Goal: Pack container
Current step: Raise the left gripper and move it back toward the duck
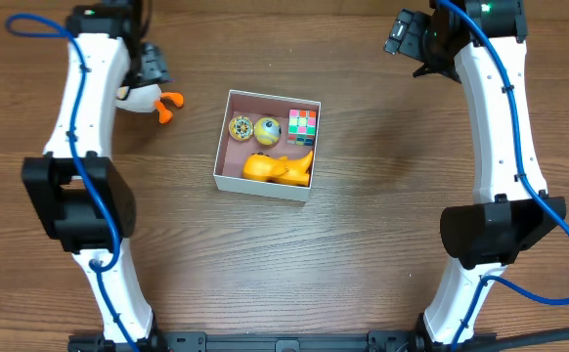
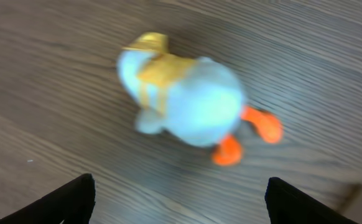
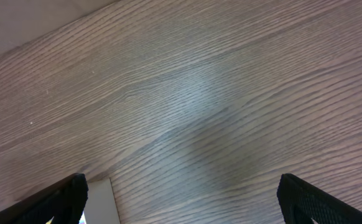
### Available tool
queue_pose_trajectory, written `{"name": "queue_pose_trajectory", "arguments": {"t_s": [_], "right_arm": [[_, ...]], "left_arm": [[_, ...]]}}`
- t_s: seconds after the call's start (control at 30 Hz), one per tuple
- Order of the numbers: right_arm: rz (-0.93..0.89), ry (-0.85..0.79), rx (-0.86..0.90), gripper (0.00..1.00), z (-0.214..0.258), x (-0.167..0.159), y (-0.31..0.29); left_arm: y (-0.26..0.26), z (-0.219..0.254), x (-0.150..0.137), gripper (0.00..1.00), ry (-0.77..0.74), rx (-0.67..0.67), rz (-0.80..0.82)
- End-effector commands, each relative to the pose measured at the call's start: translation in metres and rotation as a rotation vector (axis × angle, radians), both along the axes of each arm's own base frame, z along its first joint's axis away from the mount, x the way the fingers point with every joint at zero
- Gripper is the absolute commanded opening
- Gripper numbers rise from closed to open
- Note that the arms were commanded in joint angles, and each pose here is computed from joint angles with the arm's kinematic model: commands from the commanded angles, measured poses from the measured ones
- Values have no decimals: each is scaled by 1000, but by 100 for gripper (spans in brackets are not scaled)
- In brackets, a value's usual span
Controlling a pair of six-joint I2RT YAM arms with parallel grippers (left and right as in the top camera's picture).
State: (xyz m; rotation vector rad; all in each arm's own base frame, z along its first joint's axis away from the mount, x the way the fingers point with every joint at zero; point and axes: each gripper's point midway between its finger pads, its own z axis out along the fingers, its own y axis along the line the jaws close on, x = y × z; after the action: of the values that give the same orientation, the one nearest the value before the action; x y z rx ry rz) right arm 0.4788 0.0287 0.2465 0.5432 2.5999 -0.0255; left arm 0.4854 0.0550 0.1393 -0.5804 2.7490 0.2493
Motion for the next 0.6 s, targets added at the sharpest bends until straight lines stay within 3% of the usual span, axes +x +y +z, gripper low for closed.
{"name": "queue_pose_trajectory", "arguments": {"t_s": [0.0, 0.13, 0.57], "right_arm": [[-8, -28, 2, 100, 9, 1, 0], [-8, -28, 2, 100, 9, 1, 0], [-8, -28, 2, 100, 9, 1, 0]], "left_arm": [[22, 3, 6, 83, -31, 7, 55], [11, 4, 20, 81, -58, -27, -86], [9, -72, 31, 76, 46, -73, -90]]}}
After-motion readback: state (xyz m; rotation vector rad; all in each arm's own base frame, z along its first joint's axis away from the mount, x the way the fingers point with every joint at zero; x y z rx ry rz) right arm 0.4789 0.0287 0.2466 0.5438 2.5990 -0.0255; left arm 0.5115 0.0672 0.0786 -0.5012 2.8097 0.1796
